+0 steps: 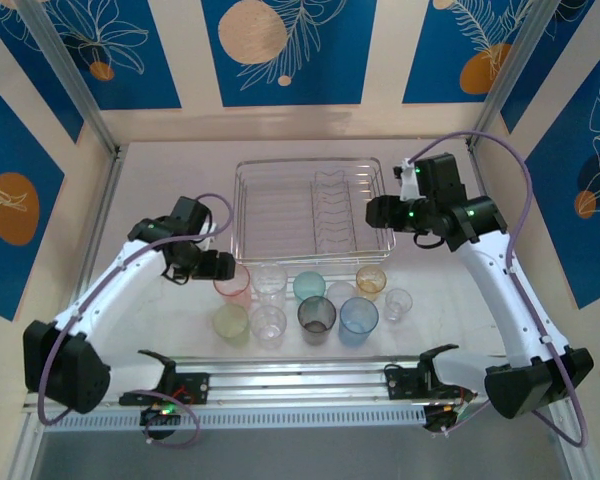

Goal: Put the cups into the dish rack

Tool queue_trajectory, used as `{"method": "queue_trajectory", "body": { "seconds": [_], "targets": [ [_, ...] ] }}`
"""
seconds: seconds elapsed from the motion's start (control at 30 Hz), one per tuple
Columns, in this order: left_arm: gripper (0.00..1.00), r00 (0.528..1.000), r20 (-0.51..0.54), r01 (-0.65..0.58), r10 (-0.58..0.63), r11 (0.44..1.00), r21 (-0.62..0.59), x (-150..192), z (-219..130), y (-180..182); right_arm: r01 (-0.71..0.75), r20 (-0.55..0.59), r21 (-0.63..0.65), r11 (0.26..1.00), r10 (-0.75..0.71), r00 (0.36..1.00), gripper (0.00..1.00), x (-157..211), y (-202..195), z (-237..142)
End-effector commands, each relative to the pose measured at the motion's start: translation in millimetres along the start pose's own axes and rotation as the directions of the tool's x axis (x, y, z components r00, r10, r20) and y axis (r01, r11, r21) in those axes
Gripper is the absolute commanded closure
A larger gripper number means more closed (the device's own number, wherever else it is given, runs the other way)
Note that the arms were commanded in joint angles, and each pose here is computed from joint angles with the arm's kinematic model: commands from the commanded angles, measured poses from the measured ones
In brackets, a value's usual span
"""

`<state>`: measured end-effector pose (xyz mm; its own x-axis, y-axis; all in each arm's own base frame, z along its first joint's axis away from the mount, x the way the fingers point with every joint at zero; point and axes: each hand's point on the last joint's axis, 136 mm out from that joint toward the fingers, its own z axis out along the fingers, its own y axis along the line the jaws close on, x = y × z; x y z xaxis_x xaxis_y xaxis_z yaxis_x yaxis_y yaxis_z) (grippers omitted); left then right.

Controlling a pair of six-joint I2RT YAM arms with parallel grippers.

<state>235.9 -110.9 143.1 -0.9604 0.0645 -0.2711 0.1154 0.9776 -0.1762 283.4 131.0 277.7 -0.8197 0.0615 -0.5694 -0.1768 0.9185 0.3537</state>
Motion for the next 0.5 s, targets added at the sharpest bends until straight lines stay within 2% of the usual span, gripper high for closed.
{"method": "queue_trajectory", "body": {
  "seconds": [0.0, 0.1, 0.13, 0.17, 0.47],
  "targets": [
    [0.14, 0.988, 0.151, 0.024, -0.02, 0.999, -0.03, -16.5, -30.2, 3.9, 0.006, -0.064, -0.075, 0.997, -0.011, 0.998, 0.44, 9.7, 33.5, 0.2],
    [0.09, 0.972, 0.233, 0.039, -0.031, 0.999, -0.028, -24.8, -44.8, 5.0, 0.058, -0.13, -0.091, 0.994, -0.069, 0.989, 0.49, 20.4, 58.6, 17.0],
    [0.02, 0.966, 0.256, 0.038, -0.03, 0.999, -0.027, -27.2, -49.1, 5.3, 0.079, -0.155, -0.09, 0.993, -0.092, 0.984, 0.49, 24.5, 66.8, 23.9],
    [0.0, 0.961, 0.275, 0.042, -0.032, 0.999, -0.032, -28.8, -52.5, 6.7, 0.097, -0.185, -0.087, 0.991, -0.111, 0.976, 0.5, 29.5, 73.1, 31.6],
    [0.0, 0.919, 0.391, 0.05, -0.041, 0.999, -0.012, -40.6, -64.8, 7.2, 0.276, -0.375, -0.085, 0.957, -0.288, 0.881, 0.53, 69.6, 118.2, 87.5]
  ]
}}
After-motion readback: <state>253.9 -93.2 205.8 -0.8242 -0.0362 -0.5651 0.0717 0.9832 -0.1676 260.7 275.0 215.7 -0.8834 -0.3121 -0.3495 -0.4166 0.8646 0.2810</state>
